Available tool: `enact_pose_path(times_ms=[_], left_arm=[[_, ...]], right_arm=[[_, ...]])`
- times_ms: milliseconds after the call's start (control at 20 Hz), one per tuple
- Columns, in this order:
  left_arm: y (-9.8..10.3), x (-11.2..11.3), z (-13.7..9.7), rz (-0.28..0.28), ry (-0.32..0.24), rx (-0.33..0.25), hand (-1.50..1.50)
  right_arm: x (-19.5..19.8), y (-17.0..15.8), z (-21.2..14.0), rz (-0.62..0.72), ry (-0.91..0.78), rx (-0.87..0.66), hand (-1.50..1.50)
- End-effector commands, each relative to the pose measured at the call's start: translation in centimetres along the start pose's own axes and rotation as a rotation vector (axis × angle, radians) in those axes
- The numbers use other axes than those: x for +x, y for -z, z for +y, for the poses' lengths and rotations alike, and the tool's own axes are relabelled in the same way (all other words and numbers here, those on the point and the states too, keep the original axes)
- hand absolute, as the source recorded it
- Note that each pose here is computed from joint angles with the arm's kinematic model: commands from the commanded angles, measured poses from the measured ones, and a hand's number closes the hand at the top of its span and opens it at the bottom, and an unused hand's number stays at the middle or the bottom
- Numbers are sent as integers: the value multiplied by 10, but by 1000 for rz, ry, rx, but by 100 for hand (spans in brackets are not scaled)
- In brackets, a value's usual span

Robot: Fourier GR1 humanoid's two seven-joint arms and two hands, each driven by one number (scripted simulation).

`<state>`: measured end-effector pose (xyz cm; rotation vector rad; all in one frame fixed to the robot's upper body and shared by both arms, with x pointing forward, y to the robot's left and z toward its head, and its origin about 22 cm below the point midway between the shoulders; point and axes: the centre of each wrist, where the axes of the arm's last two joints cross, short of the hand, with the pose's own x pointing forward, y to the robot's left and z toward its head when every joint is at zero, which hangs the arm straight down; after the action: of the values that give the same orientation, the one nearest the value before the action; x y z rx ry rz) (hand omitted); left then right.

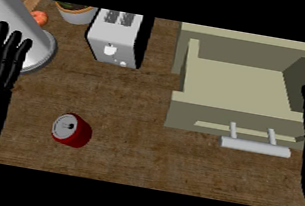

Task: Pick up the can, place it into the drawer and close the drawer

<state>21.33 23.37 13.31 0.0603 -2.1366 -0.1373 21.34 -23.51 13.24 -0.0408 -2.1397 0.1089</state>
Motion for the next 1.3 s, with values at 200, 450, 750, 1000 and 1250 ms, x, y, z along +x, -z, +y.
enact_pose_path(times_ms=[200, 450, 750, 1000, 1250], left_arm=[[-17, 7, -21, -77, -353, -489, -150], [-47, -6, 14, 308, -204, -617, -150], [-52, 19, 49, 315, -228, -643, -150], [-40, 29, 76, 340, -247, -604, -150], [-44, 20, 75, 377, -243, -568, -150]], right_arm=[[-3, 0, -9, -6, -24, -33, -150], [-19, -20, -11, 348, -41, -121, -150], [-23, -24, -32, 358, -44, -118, -150], [-4, -61, -24, 378, -35, -109, -150], [-16, -61, -41, 353, -41, -120, -150]])
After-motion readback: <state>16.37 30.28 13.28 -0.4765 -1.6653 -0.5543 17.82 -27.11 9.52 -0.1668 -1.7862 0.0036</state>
